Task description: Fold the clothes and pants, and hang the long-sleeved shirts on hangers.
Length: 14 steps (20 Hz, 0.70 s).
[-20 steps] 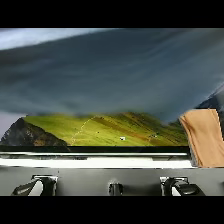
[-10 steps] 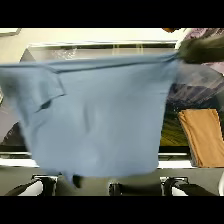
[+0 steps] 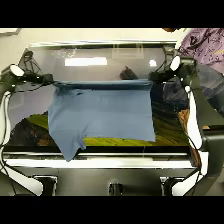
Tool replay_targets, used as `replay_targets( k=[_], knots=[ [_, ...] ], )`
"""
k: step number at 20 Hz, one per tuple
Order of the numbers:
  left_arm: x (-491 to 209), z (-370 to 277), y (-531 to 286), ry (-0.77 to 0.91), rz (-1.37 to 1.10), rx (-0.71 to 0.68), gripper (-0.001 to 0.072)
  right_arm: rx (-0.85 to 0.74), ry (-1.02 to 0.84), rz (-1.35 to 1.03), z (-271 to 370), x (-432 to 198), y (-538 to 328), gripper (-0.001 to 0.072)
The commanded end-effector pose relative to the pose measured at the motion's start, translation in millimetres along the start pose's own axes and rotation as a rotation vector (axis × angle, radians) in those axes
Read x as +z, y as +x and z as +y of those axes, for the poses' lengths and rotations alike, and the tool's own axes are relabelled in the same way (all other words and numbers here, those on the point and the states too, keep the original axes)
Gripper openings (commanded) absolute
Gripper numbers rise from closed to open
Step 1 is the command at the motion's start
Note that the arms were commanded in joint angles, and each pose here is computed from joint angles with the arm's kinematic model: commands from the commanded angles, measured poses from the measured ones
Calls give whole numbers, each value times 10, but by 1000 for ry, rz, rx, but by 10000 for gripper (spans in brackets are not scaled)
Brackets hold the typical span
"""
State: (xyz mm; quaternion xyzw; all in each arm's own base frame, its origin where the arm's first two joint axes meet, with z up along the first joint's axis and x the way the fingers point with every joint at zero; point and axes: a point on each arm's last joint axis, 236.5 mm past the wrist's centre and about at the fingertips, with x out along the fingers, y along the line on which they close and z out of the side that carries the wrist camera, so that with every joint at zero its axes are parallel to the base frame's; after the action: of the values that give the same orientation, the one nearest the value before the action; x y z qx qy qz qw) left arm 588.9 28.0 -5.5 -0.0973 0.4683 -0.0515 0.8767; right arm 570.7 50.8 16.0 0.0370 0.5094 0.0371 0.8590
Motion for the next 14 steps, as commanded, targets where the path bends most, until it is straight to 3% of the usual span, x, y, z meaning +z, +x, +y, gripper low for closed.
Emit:
replay_targets(
  k=[1,8,14],
  knots=[
    [4,25,329,10,-1,1,13,-33,37,-6,-100,-12,302,30],
    [-799,19,107,-6,355,-52,14,-17,80,340,-28,-820,186,31],
    [-1166,117,-55,-62,525,10,14,4,116,513,32,-1315,216,31]
  ],
)
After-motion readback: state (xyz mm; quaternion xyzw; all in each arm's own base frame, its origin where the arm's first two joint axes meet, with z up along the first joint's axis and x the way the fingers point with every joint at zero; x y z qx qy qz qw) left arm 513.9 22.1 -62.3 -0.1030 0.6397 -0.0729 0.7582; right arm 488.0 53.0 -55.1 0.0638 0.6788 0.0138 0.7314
